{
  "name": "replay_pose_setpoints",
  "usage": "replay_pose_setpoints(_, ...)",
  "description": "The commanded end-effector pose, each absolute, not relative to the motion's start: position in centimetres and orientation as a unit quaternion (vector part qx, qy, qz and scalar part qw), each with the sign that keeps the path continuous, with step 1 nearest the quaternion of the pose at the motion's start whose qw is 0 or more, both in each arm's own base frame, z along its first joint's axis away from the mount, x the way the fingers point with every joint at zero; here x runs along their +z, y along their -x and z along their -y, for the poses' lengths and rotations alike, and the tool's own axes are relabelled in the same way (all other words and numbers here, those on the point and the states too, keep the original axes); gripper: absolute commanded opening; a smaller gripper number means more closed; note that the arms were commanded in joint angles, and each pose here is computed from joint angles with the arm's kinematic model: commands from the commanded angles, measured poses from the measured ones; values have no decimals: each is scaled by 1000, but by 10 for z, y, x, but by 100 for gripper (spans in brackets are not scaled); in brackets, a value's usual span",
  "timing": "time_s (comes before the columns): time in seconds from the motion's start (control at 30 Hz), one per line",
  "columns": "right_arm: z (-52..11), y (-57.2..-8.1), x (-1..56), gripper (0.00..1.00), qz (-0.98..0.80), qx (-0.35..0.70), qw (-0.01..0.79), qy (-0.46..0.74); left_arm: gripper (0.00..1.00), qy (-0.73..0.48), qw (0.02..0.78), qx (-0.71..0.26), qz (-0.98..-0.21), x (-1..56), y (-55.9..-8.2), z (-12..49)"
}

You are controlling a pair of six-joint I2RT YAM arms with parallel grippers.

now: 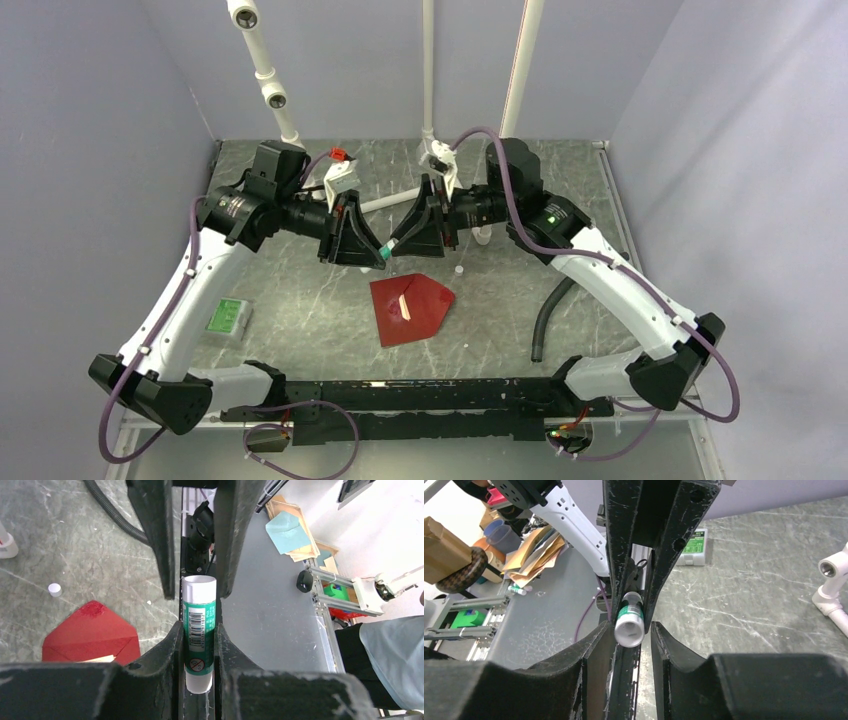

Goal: Place the letter into the envelope and seal it

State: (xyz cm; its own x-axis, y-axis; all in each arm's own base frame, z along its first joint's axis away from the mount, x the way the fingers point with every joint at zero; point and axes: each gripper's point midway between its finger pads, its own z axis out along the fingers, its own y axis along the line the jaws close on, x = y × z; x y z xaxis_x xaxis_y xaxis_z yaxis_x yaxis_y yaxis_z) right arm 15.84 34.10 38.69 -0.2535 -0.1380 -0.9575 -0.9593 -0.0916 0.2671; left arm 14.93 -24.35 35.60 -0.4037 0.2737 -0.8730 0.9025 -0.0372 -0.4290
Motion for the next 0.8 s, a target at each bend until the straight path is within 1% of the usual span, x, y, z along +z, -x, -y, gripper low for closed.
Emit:
replay_pose_setpoints(0.0, -343, -156, 404, 38, -544, 561, 376, 498, 3, -487, 303, -570, -589, 375, -138, 244)
replay_pose_setpoints(0.1, -345, -161, 401, 40, -556, 554, 375, 493, 2, -489, 305, -568, -588, 376, -138, 243)
replay_pose_setpoints(0.13, -346, -163, 401, 38, -559, 552, 376, 491, 3, -490, 306, -566, -588, 376, -138, 243)
replay_pose_setpoints(0.2, -347, -165, 405, 18, -560, 556, 373, 487, 3, -493, 307, -565, -587, 376, -137, 243)
replay_pose_setpoints(0.23, -348, -165, 409, 11, -559, 562, 371, 483, 2, -492, 308, -562, -589, 375, -138, 242)
replay_pose_setpoints(0.27, -349, -163, 412, 8, -559, 572, 364, 477, 2, -492, 311, -557, -592, 374, -140, 242)
replay_pose_setpoints(0.33, -352, -160, 419, 7, -553, 592, 354, 468, 2, -493, 318, -549, -595, 374, -142, 242)
replay_pose_setpoints(0.37, -354, -159, 421, 6, -551, 601, 348, 462, 2, -494, 323, -544, -597, 374, -143, 242)
replay_pose_setpoints(0.43, -358, -165, 423, 0, -566, 610, 339, 439, 2, -490, 337, -527, -607, 374, -151, 242)
replay_pose_setpoints(0.47, -361, -170, 424, 0, -580, 612, 336, 420, 3, -486, 347, -514, -615, 373, -157, 241)
replay_pose_setpoints(0.53, -369, -194, 424, 0, -627, 606, 345, 348, 2, -470, 376, -480, -638, 371, -174, 240)
replay_pose_setpoints(0.63, -372, -245, 409, 0, -723, 562, 358, 182, 2, -441, 417, -428, -669, 365, -198, 235)
replay_pose_setpoints(0.7, -363, -266, 397, 0, -768, 527, 358, 67, 3, -430, 434, -404, -681, 363, -209, 231)
replay_pose_setpoints(0.77, -357, -272, 396, 0, -774, 525, 354, 4, 2, -418, 445, -387, -691, 360, -216, 228)
